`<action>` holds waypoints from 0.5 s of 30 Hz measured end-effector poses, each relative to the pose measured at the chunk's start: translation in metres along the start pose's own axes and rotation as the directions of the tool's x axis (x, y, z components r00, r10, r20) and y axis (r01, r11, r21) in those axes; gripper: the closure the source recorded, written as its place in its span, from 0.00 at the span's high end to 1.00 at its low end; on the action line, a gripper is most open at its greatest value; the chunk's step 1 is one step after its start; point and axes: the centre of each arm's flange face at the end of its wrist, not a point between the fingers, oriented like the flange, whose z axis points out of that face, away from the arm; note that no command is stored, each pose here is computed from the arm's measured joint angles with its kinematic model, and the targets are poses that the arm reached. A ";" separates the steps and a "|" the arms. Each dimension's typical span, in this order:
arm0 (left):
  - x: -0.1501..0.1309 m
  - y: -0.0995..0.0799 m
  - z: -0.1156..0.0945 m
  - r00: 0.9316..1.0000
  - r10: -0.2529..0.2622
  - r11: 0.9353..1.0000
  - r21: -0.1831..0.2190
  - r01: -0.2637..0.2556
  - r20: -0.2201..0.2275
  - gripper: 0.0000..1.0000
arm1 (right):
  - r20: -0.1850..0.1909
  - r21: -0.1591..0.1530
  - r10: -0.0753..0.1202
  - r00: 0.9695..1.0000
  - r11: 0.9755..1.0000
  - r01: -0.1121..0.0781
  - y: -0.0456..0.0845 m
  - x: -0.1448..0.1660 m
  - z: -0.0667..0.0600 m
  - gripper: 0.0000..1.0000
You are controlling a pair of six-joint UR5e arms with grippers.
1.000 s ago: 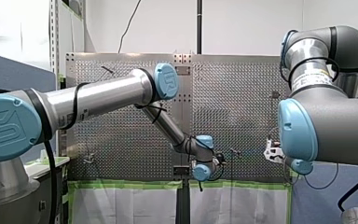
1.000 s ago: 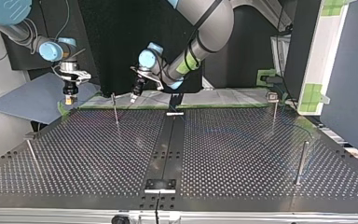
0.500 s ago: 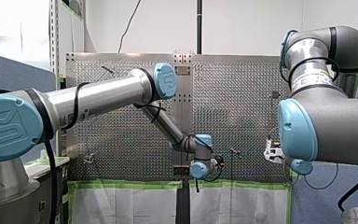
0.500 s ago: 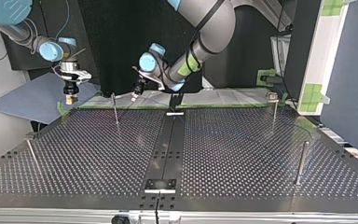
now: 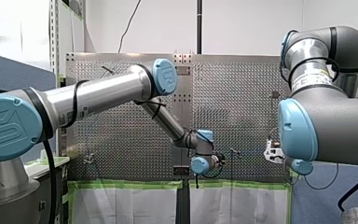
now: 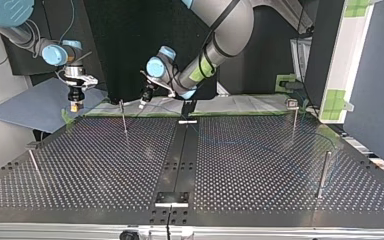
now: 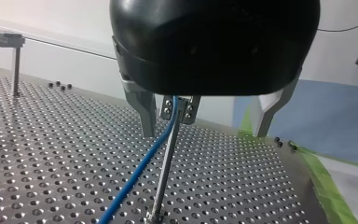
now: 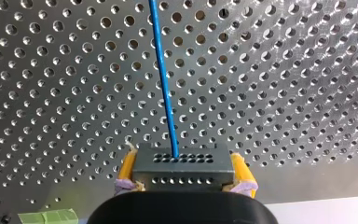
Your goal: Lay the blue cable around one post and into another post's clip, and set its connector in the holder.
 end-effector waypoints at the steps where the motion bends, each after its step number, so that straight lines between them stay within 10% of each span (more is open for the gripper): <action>1: 0.000 -0.001 -0.001 1.000 0.007 1.000 -0.004 -0.007 -0.004 1.00 | 0.000 -0.001 0.000 1.000 1.000 0.000 0.000 0.000 0.000 0.21; 15: -0.004 -0.001 -0.030 0.992 0.092 0.995 -0.026 -0.095 -0.080 1.00 | 0.000 -0.003 0.000 1.000 1.000 0.000 0.002 0.000 0.000 0.21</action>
